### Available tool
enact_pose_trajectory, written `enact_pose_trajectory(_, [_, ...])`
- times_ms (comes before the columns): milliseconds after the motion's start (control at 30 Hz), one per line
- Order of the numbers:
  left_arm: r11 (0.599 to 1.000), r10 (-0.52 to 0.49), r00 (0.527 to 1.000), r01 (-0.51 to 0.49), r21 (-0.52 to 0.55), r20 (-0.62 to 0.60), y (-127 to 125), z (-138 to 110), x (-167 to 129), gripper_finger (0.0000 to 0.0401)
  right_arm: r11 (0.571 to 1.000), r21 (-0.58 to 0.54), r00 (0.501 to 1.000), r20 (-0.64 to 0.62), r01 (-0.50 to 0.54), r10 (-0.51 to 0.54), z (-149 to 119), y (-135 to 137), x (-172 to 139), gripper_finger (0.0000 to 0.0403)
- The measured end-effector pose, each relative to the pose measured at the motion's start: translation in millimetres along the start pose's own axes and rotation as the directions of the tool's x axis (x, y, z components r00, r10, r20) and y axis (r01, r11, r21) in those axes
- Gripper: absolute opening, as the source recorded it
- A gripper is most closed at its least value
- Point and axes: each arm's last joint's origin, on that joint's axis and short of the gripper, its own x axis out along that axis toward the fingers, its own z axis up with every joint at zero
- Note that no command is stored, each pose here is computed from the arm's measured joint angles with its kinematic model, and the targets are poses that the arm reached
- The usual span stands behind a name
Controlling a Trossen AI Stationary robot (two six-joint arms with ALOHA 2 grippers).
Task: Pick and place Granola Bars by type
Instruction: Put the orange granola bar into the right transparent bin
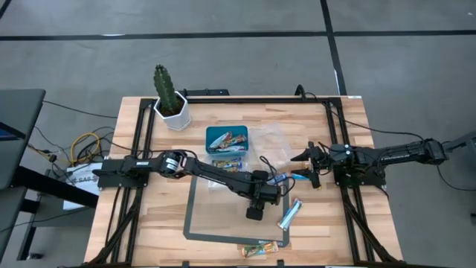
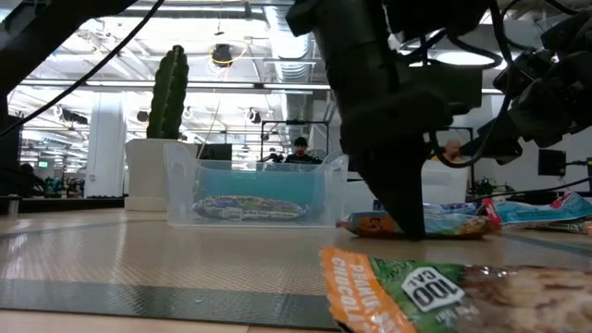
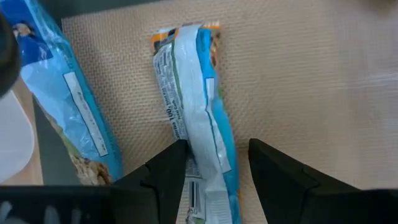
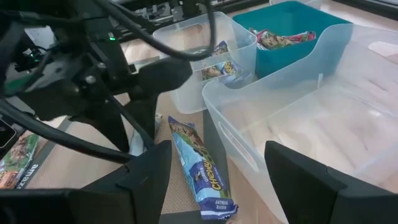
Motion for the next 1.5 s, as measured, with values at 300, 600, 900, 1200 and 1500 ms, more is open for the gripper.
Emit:
enact_pose_trajectory(300, [1.000,0.030,0.999,-0.030,0.002,-0.011,0.7,-1.2,0.1,0.0130,1.000,0.000,1.000,0.002,0.000,0.000,0.1,0.0,0.0,0.0249])
enact_pose_trajectory(600, [0.999,0.032,0.999,-0.032,-0.004,-0.011,-1.3,-1.2,-0.3,0.0055,1.000,0.000,1.000,0.002,0.000,0.000,0.1,0.0,0.0,0.0249])
enact_pose_trajectory(900, [1.000,0.025,1.000,-0.025,0.017,-0.016,-10.2,5.9,-18.3,0.0066,1.000,0.000,1.000,0.002,0.000,0.000,0.2,0.0,0.0,0.0249])
enact_pose_trajectory(1200, [0.999,0.017,0.999,-0.016,0.041,-0.030,-15.4,18.6,-76.0,0.0068,1.000,0.000,1.000,0.003,-0.001,0.001,0.2,0.1,0.0,0.0249])
enact_pose_trajectory(1500, [0.998,0.052,0.998,-0.053,-0.042,-0.032,-3.6,2.2,-161.3,0.0068,1.000,0.000,1.000,0.002,-0.001,0.001,0.2,0.1,0.0,0.0249])
